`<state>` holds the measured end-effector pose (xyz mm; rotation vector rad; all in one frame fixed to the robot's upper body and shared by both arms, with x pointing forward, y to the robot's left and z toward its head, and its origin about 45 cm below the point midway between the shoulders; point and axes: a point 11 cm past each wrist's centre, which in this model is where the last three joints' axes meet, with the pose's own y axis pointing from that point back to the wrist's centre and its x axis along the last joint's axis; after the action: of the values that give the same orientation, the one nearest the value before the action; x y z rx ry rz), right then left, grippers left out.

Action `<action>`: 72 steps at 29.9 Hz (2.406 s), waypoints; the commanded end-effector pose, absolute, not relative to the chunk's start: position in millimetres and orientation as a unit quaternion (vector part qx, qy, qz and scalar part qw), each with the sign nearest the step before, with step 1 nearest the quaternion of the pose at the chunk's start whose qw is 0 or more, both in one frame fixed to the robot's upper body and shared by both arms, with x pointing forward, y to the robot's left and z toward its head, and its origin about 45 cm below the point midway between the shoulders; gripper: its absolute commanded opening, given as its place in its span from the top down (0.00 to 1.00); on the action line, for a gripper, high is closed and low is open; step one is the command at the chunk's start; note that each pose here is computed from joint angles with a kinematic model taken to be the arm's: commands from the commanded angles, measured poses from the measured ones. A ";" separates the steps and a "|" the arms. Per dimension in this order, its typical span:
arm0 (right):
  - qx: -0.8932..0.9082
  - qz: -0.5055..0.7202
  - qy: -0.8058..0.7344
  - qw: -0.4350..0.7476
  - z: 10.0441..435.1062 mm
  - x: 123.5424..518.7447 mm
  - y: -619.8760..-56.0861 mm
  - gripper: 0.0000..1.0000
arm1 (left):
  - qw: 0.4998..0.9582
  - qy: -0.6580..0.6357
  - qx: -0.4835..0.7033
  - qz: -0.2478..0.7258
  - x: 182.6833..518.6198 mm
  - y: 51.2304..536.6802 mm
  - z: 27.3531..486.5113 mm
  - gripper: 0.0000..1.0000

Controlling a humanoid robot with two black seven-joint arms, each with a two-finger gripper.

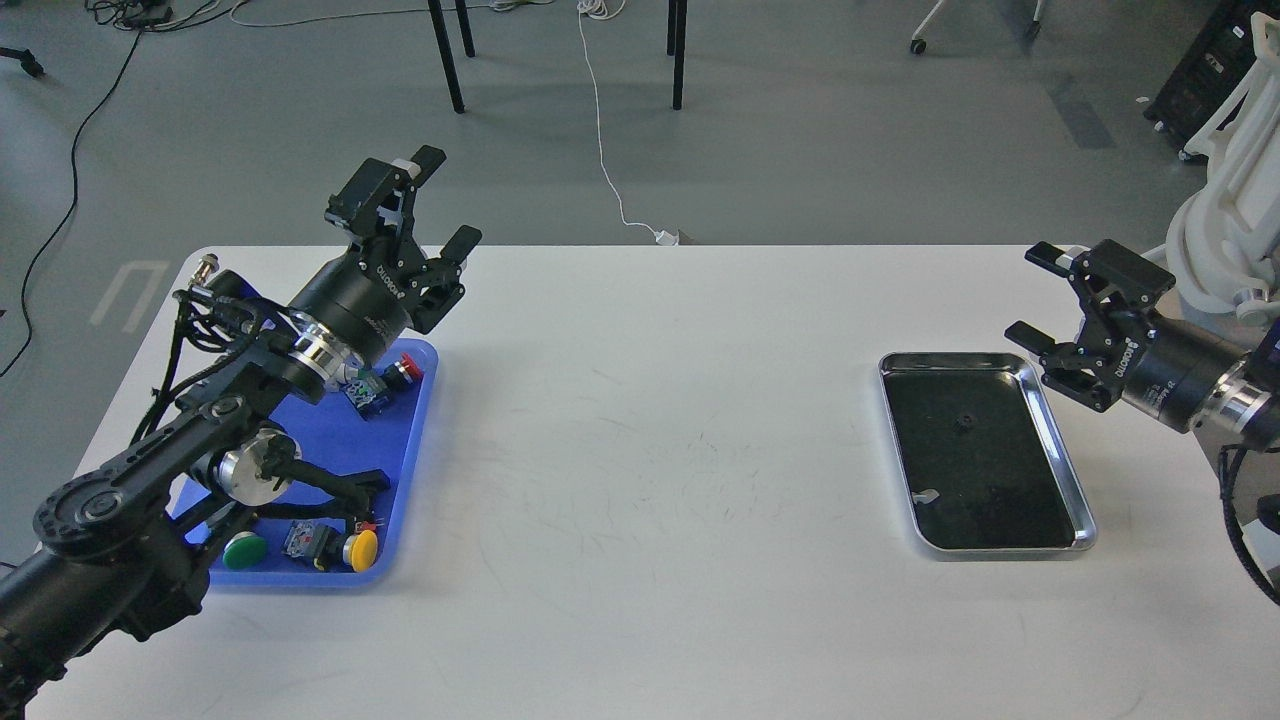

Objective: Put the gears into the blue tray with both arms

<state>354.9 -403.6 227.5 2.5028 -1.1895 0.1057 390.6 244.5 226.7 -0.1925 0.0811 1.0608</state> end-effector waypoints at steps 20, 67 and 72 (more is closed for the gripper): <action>0.713 0.301 0.026 0.633 191.2 407.6 -372.5 0.02 | 0.850 0.044 -0.092 0.516 387.2 254.0 221.8 0.02; 0.698 0.299 0.062 0.648 145.4 404.2 -358.4 0.46 | 0.853 0.044 -0.095 0.511 386.3 258.1 223.7 0.02; 0.698 0.299 0.061 0.648 145.8 404.3 -359.0 0.47 | 0.853 0.044 -0.095 0.511 386.3 258.1 223.7 0.02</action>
<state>404.4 -358.5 145.7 1.5879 0.1396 0.6801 386.3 258.1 223.7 -0.1998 0.0921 1.0750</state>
